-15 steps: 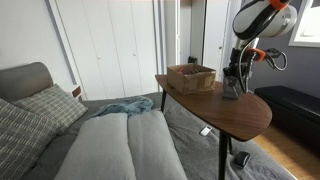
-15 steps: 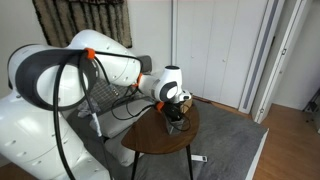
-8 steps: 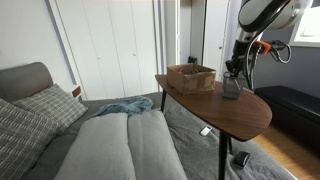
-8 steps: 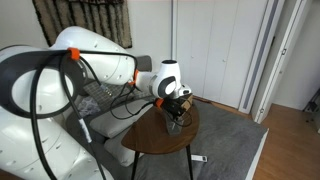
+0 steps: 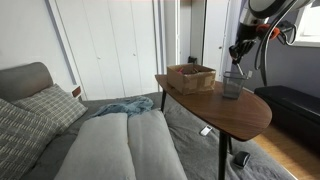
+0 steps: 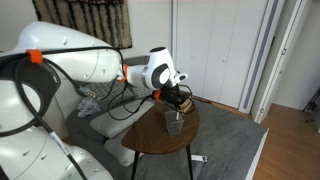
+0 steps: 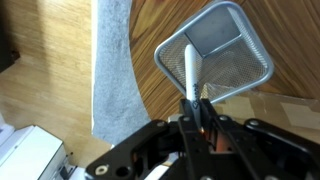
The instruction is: Remove the marker from the basket and put it in the box
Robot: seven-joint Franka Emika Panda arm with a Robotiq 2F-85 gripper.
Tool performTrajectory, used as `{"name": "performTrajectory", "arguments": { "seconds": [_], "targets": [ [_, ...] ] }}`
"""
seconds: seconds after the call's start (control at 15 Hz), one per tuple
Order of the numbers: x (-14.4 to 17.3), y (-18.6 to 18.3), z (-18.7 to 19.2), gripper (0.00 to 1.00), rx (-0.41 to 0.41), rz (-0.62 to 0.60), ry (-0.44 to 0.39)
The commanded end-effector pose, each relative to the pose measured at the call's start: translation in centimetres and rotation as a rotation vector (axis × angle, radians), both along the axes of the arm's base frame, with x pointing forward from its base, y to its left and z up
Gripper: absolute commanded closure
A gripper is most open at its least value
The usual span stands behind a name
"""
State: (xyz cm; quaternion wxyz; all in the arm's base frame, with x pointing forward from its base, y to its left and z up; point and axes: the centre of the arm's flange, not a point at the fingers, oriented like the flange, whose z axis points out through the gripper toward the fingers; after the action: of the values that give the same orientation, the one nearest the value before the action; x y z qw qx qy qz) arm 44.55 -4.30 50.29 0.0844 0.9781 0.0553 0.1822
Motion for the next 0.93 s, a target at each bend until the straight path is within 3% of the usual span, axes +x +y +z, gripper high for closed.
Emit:
{"name": "performTrajectory", "arguments": {
  "seconds": [0.0,0.2,0.33,0.53,0.87],
  "targets": [
    [-2.2,2.2,2.7,0.96,-0.039,0.078,-0.052],
    [-2.6,4.8,4.0,0.96,-0.058,0.181,-0.040],
    [-2.8,6.9,3.9,0.96,-0.061,0.273,0.011],
    [-2.6,9.9,2.1,0.96,-0.044,0.392,0.148],
    [-0.9,12.0,-4.3,0.96,0.022,0.511,0.383]
  ]
}}
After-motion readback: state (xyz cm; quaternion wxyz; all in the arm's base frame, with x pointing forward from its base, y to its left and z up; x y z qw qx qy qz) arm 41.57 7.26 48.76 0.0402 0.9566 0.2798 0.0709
